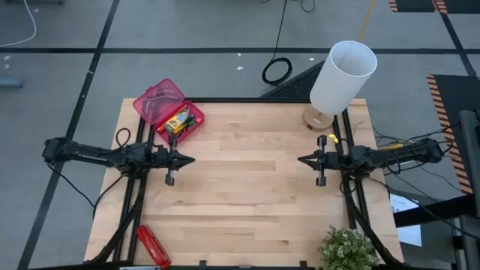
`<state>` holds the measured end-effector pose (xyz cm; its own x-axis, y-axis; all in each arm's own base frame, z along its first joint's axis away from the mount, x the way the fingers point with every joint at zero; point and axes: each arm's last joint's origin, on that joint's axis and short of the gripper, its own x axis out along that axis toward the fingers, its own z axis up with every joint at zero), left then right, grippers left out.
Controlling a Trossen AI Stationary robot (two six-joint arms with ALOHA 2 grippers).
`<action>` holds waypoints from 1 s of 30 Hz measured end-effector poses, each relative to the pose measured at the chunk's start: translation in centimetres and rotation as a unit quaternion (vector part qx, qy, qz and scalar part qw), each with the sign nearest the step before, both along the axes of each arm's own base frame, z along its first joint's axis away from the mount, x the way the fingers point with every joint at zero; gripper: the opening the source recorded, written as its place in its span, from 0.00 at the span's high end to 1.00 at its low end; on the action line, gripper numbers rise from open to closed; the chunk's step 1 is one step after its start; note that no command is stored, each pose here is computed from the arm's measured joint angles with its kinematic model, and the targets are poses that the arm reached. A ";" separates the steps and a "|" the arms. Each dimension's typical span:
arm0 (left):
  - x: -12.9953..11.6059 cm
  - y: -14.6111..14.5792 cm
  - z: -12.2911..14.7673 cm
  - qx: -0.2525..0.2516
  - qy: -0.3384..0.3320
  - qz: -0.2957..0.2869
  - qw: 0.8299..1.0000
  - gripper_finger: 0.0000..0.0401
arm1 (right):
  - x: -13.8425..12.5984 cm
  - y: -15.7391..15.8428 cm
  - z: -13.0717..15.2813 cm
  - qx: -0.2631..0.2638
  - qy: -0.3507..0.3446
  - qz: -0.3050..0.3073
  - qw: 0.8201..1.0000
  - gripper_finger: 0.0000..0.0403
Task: Pack school essentials
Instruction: Return to Home Position
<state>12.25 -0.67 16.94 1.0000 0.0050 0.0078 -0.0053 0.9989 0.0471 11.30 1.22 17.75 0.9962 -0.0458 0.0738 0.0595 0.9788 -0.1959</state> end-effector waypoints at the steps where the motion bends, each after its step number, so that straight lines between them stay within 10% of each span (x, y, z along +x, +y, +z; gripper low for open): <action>1: 0.0 0.0 0.0 -0.001 -0.001 0.000 1.000 0.98 | -0.1 0.0 0.0 0.001 -0.002 0.000 1.000 1.00; 30: -0.6 -0.2 0.4 0.015 -0.020 -0.038 0.999 0.98 | -1.7 -0.4 -0.2 -0.035 -0.006 0.052 0.998 1.00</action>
<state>11.64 -0.85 17.36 0.9963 -0.0727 0.0467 0.0689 0.9945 0.0783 9.61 0.85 17.54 0.9943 0.0643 0.0848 -0.0398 0.9639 -0.2632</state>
